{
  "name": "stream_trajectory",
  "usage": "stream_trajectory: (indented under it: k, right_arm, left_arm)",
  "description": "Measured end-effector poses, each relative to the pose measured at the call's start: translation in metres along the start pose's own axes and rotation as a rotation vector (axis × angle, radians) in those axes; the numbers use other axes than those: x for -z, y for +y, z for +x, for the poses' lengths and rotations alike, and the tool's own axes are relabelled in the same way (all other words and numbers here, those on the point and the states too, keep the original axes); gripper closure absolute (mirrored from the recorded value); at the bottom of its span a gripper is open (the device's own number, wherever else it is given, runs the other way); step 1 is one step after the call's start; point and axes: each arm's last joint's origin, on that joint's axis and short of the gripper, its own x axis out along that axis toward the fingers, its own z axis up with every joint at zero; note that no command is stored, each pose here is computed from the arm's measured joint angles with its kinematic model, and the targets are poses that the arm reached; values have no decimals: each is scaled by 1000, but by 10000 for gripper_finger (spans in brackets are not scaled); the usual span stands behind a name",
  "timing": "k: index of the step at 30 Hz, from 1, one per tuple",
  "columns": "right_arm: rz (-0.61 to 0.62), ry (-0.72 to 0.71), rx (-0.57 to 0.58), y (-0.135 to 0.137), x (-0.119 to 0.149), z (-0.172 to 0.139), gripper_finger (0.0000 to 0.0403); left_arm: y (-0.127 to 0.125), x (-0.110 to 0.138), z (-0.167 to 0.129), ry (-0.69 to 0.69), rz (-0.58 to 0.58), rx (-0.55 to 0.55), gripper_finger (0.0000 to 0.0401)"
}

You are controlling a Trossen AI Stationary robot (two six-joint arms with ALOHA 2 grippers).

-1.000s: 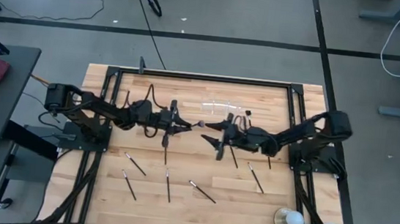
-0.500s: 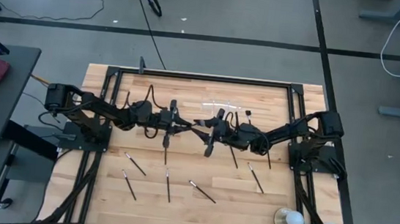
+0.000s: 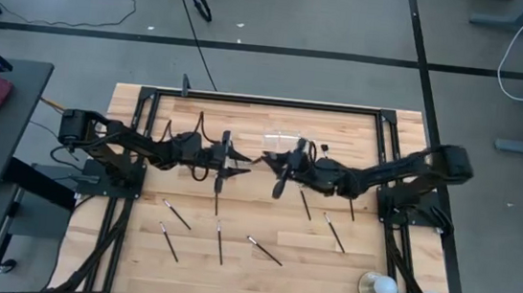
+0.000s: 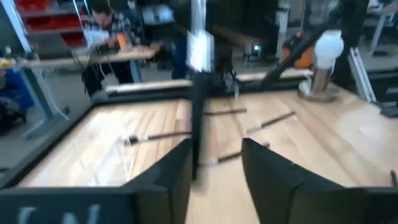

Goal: Put items in baskets/containers
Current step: Put the black blush brush into the transparent organizer

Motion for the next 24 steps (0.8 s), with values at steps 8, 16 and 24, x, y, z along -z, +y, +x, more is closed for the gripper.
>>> stream_trajectory:
  k: [8,16,24]
  right_arm:
    - [-2,229,270,-45,-50,-35,379]
    - [24,535,400,-105,-70,-25,379]
    - [74,672,370,-139,-42,-3,372]
  left_arm:
    - [1,8,0,88,-15,-49,183]
    - [1,8,0,83,-14,-54,198]
    - [1,8,0,88,-16,-53,213]
